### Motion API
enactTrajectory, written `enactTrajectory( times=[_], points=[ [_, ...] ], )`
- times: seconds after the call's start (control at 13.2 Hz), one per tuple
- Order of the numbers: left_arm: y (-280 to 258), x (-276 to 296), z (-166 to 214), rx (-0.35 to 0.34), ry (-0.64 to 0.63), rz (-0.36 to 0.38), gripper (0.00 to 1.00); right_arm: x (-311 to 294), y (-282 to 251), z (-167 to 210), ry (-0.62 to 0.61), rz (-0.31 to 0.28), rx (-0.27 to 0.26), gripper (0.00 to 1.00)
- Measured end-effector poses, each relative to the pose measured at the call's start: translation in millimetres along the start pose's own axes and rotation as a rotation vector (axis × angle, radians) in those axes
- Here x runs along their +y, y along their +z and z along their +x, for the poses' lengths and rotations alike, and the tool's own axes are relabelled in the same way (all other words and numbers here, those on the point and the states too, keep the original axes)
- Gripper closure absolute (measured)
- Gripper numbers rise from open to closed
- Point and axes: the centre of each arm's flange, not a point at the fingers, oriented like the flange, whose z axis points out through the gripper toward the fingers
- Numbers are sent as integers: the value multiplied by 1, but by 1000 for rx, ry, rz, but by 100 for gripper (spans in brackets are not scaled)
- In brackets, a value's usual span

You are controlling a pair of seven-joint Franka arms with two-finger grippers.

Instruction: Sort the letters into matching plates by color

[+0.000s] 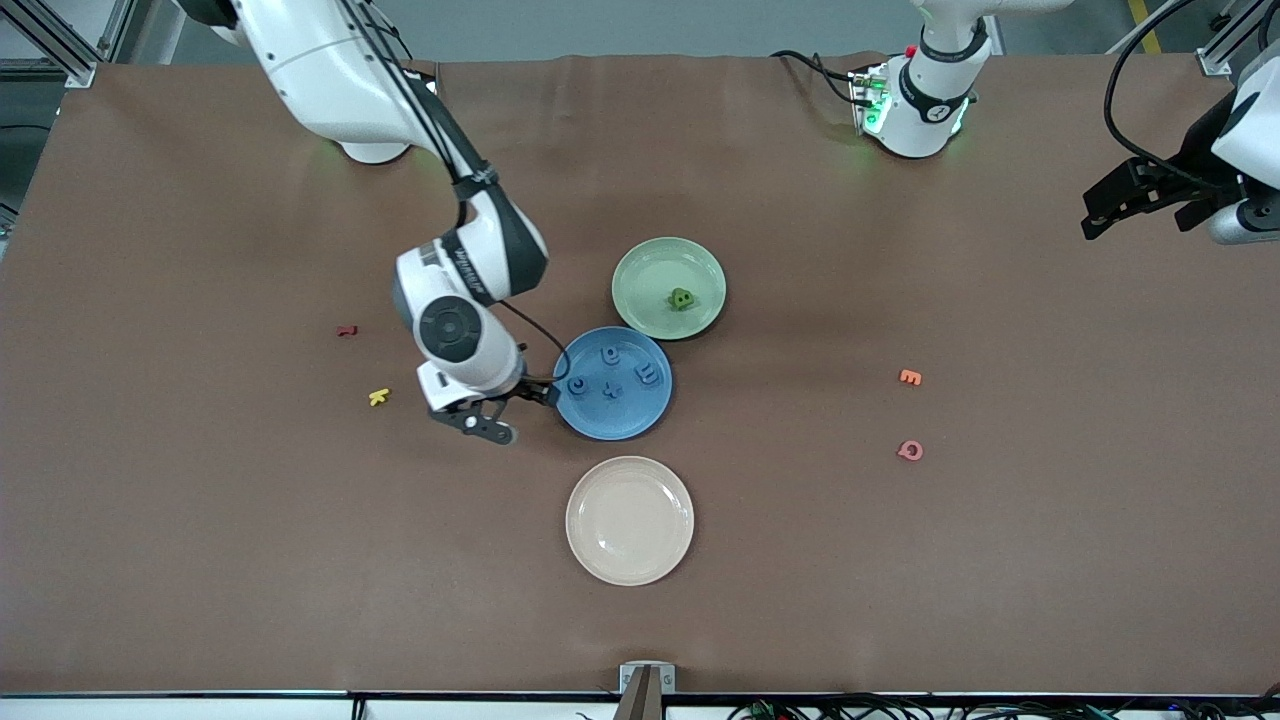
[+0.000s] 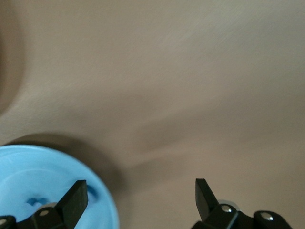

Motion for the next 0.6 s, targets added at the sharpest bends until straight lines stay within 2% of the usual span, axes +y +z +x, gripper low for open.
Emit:
enactTrajectory(
  times=[0.3, 0.6],
  points=[
    [-3, 2, -1, 2, 3, 0, 0, 92, -63, 31, -128, -80, -66, 0],
    [-4, 3, -2, -8, 4, 1, 0, 177, -139, 42, -183, -78, -121, 0]
  ],
)
